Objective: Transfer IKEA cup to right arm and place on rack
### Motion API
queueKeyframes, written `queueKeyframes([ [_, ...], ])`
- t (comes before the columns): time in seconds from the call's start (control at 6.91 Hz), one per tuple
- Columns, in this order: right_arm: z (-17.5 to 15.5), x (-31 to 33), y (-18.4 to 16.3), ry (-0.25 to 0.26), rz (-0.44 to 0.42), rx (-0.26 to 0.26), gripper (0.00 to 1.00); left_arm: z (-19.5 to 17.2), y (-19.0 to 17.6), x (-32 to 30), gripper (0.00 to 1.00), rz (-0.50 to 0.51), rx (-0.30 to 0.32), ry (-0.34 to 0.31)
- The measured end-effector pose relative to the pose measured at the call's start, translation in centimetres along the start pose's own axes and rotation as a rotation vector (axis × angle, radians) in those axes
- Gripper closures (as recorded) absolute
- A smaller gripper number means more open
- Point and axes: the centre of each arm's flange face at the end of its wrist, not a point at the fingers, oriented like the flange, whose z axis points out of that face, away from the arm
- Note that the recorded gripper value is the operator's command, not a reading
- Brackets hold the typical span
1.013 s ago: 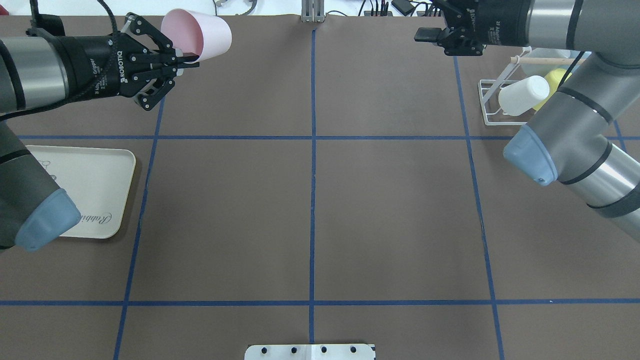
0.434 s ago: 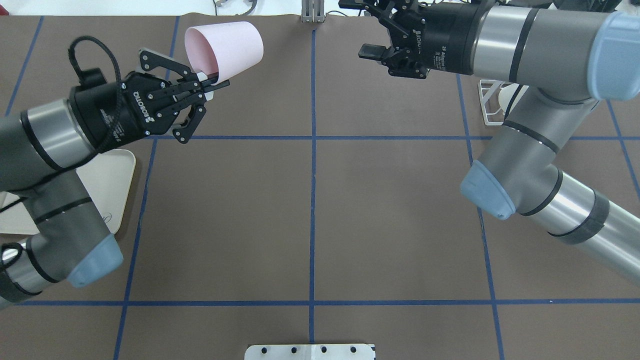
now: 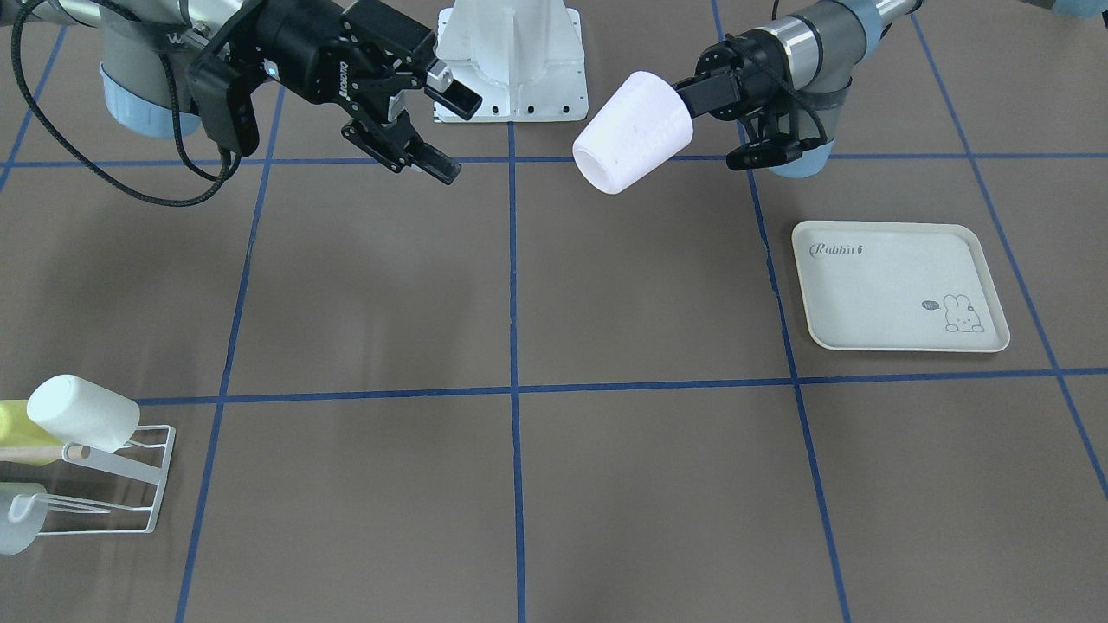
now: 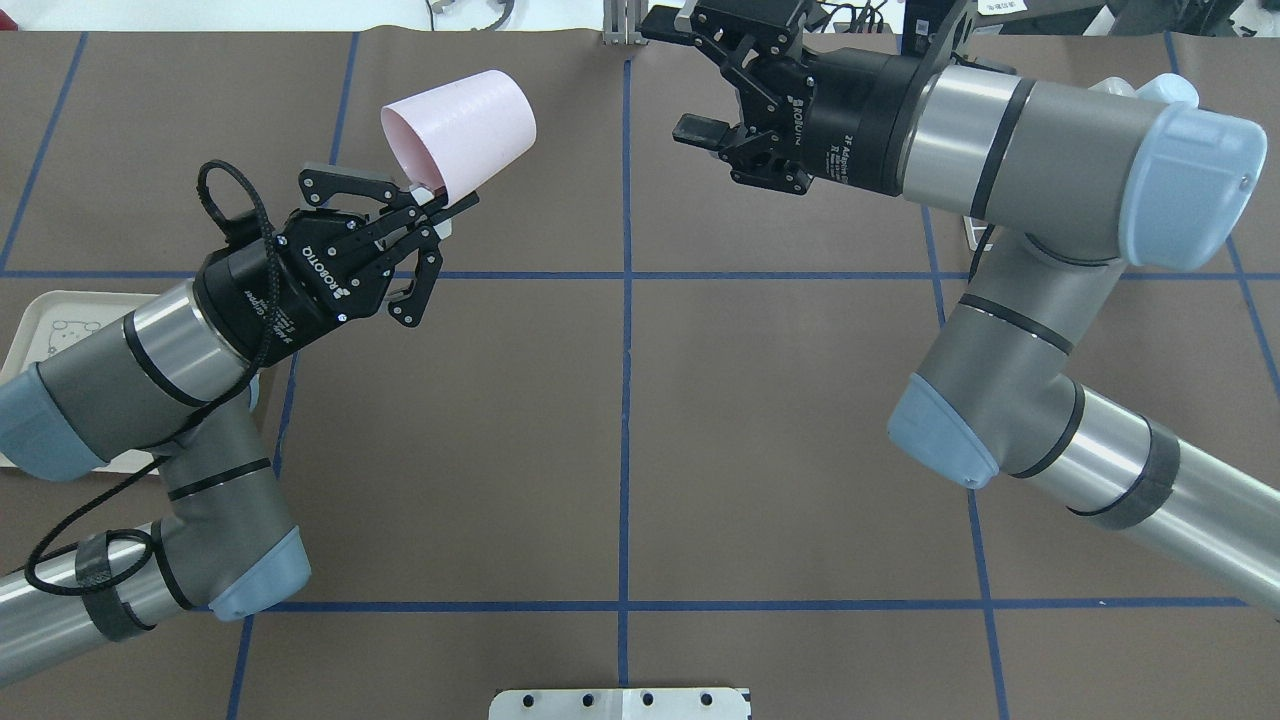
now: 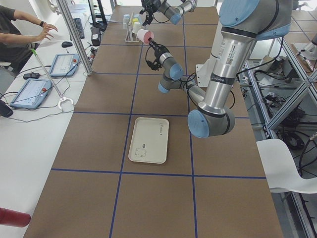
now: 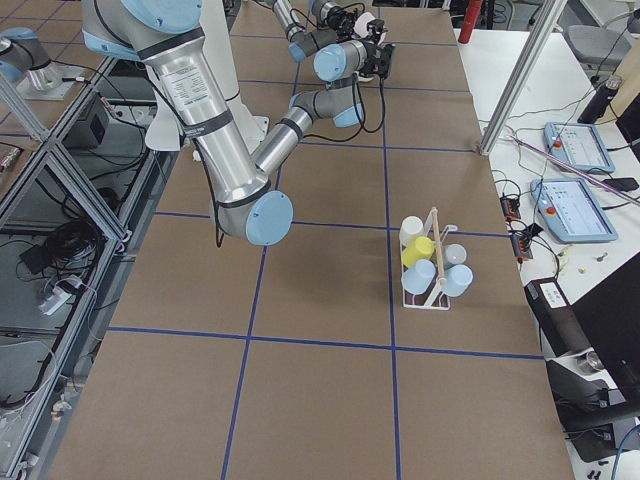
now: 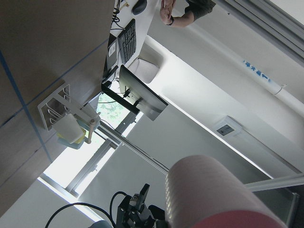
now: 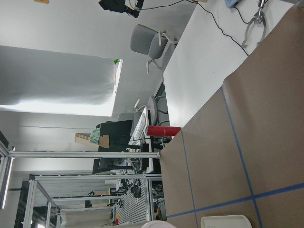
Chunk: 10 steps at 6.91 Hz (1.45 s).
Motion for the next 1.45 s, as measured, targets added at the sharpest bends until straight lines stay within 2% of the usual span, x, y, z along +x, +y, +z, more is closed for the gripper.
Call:
queueKeyframes([
  [0.29, 0.9, 0.4, 1.5, -0.022, 0.019, 0.009, 0.00, 1.1, 1.0, -0.8, 1.00, -0.028, -0.032, 0.031],
  [0.58, 1.2, 0.5, 2.3, -0.028, 0.026, 0.006, 0.00, 1.9, 2.0, -2.2, 1.00, -0.050, -0.047, 0.029],
  [1.45, 1.7, 1.3, 4.0, -0.018, 0.039, -0.022, 0.00, 3.4, 3.7, -4.3, 1.00, -0.088, -0.048, 0.043],
])
